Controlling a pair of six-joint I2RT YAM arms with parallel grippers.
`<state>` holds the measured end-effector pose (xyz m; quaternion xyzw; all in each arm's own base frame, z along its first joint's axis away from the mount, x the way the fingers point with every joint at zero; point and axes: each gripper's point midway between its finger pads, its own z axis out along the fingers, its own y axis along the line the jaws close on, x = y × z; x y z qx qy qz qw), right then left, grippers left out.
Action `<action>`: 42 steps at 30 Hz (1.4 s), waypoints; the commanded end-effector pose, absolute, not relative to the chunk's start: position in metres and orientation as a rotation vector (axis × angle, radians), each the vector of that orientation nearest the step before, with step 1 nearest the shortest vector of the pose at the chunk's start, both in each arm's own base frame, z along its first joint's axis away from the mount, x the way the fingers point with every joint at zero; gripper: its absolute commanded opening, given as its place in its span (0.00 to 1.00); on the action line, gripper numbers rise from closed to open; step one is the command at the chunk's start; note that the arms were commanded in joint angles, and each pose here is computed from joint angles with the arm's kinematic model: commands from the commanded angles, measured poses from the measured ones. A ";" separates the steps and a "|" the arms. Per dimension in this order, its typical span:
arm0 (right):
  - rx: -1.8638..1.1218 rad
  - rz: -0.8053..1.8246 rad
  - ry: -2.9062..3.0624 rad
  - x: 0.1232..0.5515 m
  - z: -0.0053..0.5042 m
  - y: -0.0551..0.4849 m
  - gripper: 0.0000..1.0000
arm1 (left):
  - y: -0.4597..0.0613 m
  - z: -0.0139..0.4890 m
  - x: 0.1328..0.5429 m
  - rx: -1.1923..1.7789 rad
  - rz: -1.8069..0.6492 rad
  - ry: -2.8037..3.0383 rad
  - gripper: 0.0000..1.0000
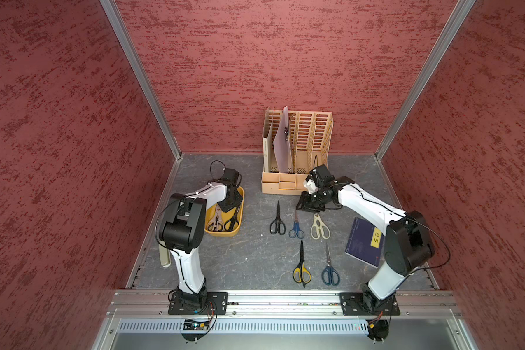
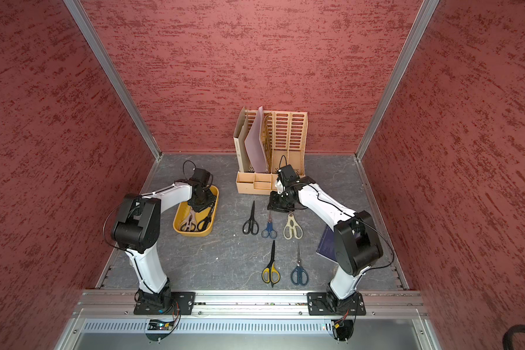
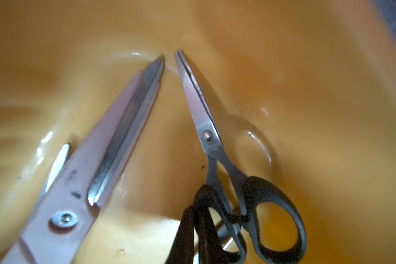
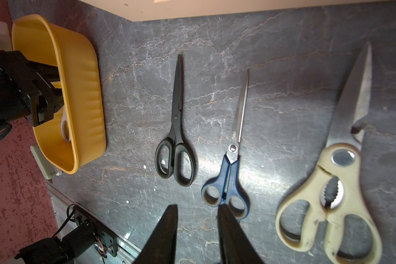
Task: Take the scissors out of the storage box
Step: Pick up the scissors from the storage box.
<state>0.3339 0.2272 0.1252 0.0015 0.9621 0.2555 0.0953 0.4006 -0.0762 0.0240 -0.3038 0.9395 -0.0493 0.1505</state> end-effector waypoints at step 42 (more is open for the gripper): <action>0.051 0.865 2.813 0.349 0.135 0.240 0.33 | -0.059 0.025 0.358 -0.676 -0.031 2.852 0.05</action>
